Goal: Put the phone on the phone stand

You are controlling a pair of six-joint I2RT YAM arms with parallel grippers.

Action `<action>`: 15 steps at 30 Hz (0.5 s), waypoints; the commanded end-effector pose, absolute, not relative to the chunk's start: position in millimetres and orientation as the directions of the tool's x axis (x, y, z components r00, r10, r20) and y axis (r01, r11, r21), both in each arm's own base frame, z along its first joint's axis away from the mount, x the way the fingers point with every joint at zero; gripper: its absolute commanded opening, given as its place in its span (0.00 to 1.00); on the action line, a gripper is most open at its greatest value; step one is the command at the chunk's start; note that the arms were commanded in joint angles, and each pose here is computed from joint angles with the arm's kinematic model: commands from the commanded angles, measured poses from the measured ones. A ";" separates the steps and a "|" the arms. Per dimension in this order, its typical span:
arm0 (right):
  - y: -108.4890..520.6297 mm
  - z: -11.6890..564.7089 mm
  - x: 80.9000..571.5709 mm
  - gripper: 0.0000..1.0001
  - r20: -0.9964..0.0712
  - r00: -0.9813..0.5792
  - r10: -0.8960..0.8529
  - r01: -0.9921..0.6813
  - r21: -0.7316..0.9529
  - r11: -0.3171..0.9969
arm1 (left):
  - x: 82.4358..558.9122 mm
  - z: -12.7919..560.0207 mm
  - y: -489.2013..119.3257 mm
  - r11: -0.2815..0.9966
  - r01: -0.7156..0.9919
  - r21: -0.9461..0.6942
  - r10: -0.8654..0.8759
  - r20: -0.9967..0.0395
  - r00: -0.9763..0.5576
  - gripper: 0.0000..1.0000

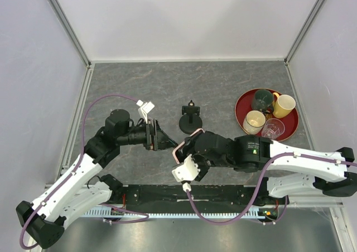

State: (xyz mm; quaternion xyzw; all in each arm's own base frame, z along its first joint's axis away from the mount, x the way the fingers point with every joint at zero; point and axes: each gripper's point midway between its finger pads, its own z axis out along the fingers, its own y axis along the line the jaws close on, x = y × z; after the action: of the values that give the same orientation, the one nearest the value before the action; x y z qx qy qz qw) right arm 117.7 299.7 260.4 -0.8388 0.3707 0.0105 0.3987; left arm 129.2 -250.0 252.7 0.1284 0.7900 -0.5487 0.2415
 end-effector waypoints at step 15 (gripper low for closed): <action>304.6 282.5 125.1 0.00 -0.271 0.726 -0.632 -0.589 -0.719 -0.369 | 99.9 269.8 -280.7 0.217 0.570 -0.792 0.093 -0.564 -0.820 0.78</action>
State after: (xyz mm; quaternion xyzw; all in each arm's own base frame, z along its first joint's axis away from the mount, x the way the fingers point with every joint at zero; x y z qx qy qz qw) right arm 115.2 289.7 245.6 -0.8516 0.3744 -0.0121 0.3668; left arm 116.1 -271.6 258.9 0.1505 0.7690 -0.5888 0.1983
